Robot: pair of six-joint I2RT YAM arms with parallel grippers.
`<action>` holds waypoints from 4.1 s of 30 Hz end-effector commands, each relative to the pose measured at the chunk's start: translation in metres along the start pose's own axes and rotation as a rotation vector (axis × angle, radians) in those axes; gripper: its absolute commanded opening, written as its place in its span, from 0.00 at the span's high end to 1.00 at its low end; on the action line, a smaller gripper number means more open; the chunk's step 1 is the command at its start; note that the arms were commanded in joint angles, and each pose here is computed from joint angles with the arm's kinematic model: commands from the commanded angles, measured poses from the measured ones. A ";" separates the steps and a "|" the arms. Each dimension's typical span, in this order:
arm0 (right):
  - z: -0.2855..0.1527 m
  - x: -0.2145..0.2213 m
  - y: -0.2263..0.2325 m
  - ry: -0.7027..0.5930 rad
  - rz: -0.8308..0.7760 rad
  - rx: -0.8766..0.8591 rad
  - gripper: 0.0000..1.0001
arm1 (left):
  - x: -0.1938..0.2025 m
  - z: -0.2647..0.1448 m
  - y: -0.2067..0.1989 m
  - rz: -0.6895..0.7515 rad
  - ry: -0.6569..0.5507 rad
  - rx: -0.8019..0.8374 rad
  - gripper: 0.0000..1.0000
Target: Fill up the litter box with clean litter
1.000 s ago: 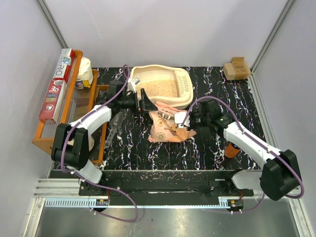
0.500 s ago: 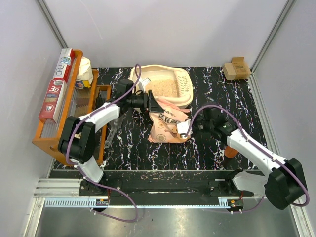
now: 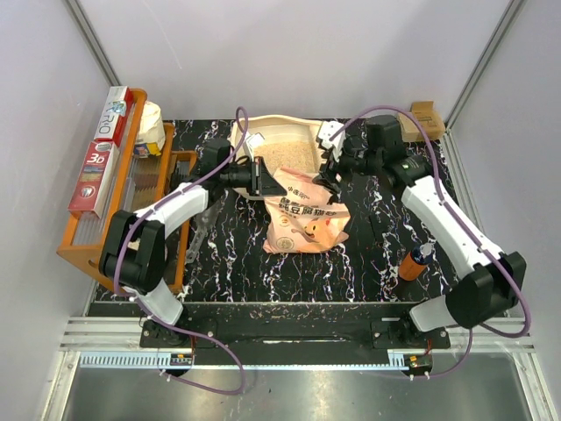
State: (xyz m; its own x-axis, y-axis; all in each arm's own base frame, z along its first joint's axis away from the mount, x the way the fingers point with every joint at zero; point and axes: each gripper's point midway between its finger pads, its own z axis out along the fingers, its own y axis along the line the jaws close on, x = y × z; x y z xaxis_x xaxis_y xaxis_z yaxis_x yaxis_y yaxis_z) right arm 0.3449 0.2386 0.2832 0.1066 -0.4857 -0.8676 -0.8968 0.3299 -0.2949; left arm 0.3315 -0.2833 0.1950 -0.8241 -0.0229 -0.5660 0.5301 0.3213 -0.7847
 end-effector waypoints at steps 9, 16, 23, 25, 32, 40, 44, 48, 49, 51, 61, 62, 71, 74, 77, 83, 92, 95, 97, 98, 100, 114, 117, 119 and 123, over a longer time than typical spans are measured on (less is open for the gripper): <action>0.057 0.053 0.018 0.116 0.238 -0.210 0.24 | -0.015 -0.026 -0.054 0.262 -0.036 0.114 1.00; 0.059 0.030 0.016 0.071 0.208 -0.327 0.98 | -0.013 -0.034 -0.049 0.324 -0.026 0.033 0.79; 0.039 -0.041 0.019 -0.047 -0.006 -0.347 1.00 | -0.023 -0.061 -0.049 0.711 0.012 -0.124 0.27; 0.039 -0.052 0.034 -0.048 -0.041 -0.385 1.00 | -0.032 -0.067 -0.051 0.797 0.011 -0.155 0.22; 0.037 -0.079 0.050 -0.082 -0.011 -0.424 1.00 | -0.047 -0.066 -0.069 1.007 0.003 -0.135 0.18; 0.032 -0.091 0.048 -0.099 0.034 -0.402 1.00 | -0.035 -0.038 -0.082 1.132 0.087 -0.014 0.20; 0.033 -0.088 0.048 -0.081 0.106 -0.393 1.00 | -0.025 -0.020 -0.089 1.151 0.117 0.056 0.32; 0.023 -0.090 0.034 -0.067 0.208 -0.313 0.92 | -0.015 -0.009 -0.090 1.133 0.166 0.094 0.66; 0.018 -0.091 0.027 -0.072 0.242 -0.292 0.81 | -0.010 -0.009 -0.088 1.108 0.185 0.096 0.73; 0.001 -0.091 0.008 -0.091 0.375 -0.223 0.61 | -0.005 -0.011 -0.082 1.085 0.200 0.073 0.96; -0.022 0.003 -0.026 0.214 0.807 0.184 0.21 | -0.031 -0.036 -0.106 1.053 -0.095 -0.081 1.00; -0.021 0.011 -0.020 0.244 0.828 0.170 0.21 | -0.037 -0.043 -0.113 1.059 -0.154 -0.108 1.00; -0.015 0.034 0.024 0.358 0.937 0.071 0.15 | -0.038 -0.057 -0.123 1.017 -0.270 -0.136 1.00; -0.015 0.035 0.035 0.380 0.924 0.051 0.14 | -0.036 -0.058 -0.124 1.008 -0.274 -0.131 1.00; -0.010 0.038 0.047 0.411 0.912 0.042 0.13 | -0.034 -0.059 -0.126 1.007 -0.275 -0.127 1.00; 0.007 0.055 0.033 0.450 0.957 0.173 0.09 | -0.029 -0.062 -0.127 1.004 -0.273 -0.119 1.00; -0.001 0.021 0.024 0.341 0.947 0.073 0.10 | -0.023 -0.066 -0.124 1.020 -0.262 -0.136 1.00; -0.011 0.018 0.018 0.308 0.977 0.078 0.10 | -0.019 -0.065 -0.119 1.014 -0.241 -0.140 1.00; -0.012 0.022 0.016 0.306 0.999 0.080 0.10 | -0.018 -0.065 -0.118 1.012 -0.239 -0.141 1.00; -0.010 0.023 0.015 0.305 0.999 0.083 0.10 | -0.017 -0.065 -0.118 1.011 -0.237 -0.140 1.00; -0.007 0.028 0.016 0.314 1.016 0.084 0.10 | -0.018 -0.064 -0.117 1.013 -0.236 -0.142 1.00; 0.035 0.063 0.031 0.450 1.014 0.087 0.06 | -0.019 -0.065 -0.119 1.005 -0.251 -0.141 1.00; 0.043 0.070 0.035 0.495 0.997 0.130 0.04 | -0.019 -0.065 -0.118 1.005 -0.251 -0.144 1.00; 0.045 0.076 0.037 0.533 0.973 0.167 0.01 | -0.019 -0.066 -0.118 1.004 -0.256 -0.149 1.00; 0.037 0.095 0.023 0.611 0.905 0.393 0.00 | -0.023 -0.067 -0.118 0.994 -0.282 -0.163 1.00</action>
State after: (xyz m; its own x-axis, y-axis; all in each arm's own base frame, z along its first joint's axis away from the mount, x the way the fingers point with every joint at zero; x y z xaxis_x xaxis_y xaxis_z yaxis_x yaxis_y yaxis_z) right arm 0.3360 0.2455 0.1779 -0.8524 -0.2398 -0.4646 -0.4116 0.8558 0.3135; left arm 0.2712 -0.2559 0.2642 -0.1008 0.2196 -0.9704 0.9076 0.4198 0.0008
